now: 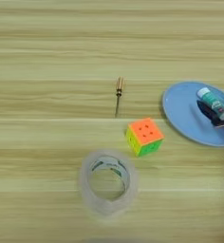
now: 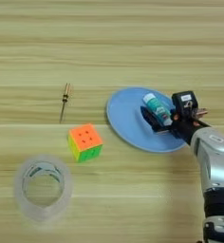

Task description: Move the objects on the table

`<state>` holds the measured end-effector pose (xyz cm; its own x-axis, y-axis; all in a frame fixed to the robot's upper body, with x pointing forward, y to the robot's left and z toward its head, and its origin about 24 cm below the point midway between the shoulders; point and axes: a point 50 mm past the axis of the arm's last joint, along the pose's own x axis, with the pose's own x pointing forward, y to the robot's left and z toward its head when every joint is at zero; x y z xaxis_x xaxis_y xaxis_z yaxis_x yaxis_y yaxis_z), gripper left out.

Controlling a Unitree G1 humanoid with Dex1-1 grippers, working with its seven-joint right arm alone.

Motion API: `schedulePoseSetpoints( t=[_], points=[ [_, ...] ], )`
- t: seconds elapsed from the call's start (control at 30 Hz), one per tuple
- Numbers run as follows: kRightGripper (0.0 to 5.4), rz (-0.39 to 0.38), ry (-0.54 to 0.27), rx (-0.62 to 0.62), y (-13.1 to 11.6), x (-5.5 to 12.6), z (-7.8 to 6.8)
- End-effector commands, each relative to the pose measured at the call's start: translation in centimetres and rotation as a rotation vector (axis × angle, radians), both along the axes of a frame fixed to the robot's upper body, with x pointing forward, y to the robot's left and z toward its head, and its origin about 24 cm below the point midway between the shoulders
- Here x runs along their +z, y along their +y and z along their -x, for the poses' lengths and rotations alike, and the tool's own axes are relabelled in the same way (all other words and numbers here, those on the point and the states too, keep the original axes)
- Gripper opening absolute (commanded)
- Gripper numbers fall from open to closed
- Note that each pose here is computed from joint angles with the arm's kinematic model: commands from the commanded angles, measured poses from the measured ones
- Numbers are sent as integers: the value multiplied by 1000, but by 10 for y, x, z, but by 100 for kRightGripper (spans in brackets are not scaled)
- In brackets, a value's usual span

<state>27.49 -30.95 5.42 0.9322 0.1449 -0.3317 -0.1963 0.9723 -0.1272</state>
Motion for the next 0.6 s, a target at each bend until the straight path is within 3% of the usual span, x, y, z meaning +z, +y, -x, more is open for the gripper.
schedulePoseSetpoints(
  t=[0.03, 0.13, 0.33, 0.6],
  points=[
    [535, 82, -112, 4, -11, 34, -15],
    [535, 74, -91, 4, -12, 28, -15],
    [472, 50, -28, 11, -13, 11, -14],
    [400, 44, -16, 19, -14, 7, -14]
  ],
)
